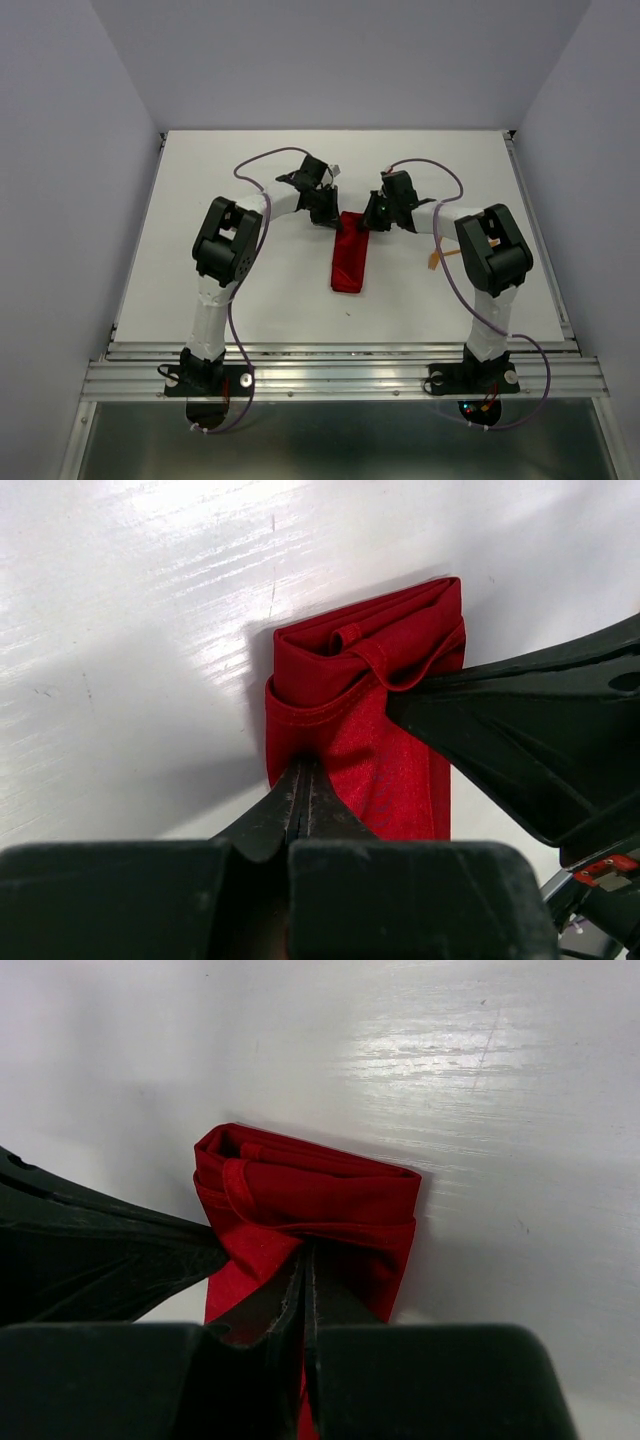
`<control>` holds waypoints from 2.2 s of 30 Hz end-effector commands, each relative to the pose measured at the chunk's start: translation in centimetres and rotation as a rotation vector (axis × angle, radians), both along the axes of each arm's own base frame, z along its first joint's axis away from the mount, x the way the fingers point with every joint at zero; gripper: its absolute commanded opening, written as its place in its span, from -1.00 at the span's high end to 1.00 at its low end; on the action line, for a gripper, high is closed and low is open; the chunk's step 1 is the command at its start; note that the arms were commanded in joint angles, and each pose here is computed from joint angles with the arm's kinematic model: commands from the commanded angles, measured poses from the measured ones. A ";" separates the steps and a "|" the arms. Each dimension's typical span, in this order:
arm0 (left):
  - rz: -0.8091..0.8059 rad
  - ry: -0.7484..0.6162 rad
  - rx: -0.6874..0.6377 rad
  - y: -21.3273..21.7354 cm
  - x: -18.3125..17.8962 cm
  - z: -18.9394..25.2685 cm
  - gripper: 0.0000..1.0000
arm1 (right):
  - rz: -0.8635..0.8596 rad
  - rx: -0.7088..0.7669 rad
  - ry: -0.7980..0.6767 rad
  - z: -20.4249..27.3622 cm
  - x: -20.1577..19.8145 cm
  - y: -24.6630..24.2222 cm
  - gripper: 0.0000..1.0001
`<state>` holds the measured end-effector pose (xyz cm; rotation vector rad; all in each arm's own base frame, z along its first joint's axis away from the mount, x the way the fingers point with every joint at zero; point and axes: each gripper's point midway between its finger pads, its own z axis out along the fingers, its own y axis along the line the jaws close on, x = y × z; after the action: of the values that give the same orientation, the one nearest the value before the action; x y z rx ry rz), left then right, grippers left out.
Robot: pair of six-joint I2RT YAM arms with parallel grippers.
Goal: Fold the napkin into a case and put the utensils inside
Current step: Smooth out the smaller rectangle-folded napkin at the center of the board.
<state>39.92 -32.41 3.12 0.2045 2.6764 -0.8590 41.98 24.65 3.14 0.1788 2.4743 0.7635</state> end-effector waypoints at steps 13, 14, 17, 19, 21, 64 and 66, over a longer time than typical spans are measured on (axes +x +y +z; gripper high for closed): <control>0.017 -0.223 0.057 1.1 2.4 10.3 1.00 | -0.105 -0.055 -0.350 13.1 1.0 -3.2 0.74; 0.018 -0.225 0.063 1.2 2.3 10.5 1.00 | -0.108 -0.066 -0.345 12.9 0.7 -3.5 0.73; 0.011 -0.230 0.080 1.3 1.3 10.9 1.00 | -0.100 -0.088 -0.288 10.5 -1.3 -4.2 0.71; 0.000 -0.222 0.091 1.1 0.0 10.7 1.00 | -0.068 -0.066 -0.258 9.8 -2.8 -4.0 0.67; -0.019 -0.207 0.105 0.9 -1.7 10.1 1.00 | -0.037 -0.026 -0.199 8.0 -5.0 -3.7 0.62; -0.174 -0.074 0.121 0.4 -12.9 6.3 1.00 | 0.122 0.150 -0.034 2.8 -15.5 1.4 0.61; -0.152 -0.084 0.138 0.4 -12.2 6.6 0.92 | 0.086 0.162 -0.137 5.9 -14.6 0.9 0.39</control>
<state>25.80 -31.98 6.06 0.4876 2.7628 -0.7207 25.23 25.67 3.99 0.0846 2.5107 0.9862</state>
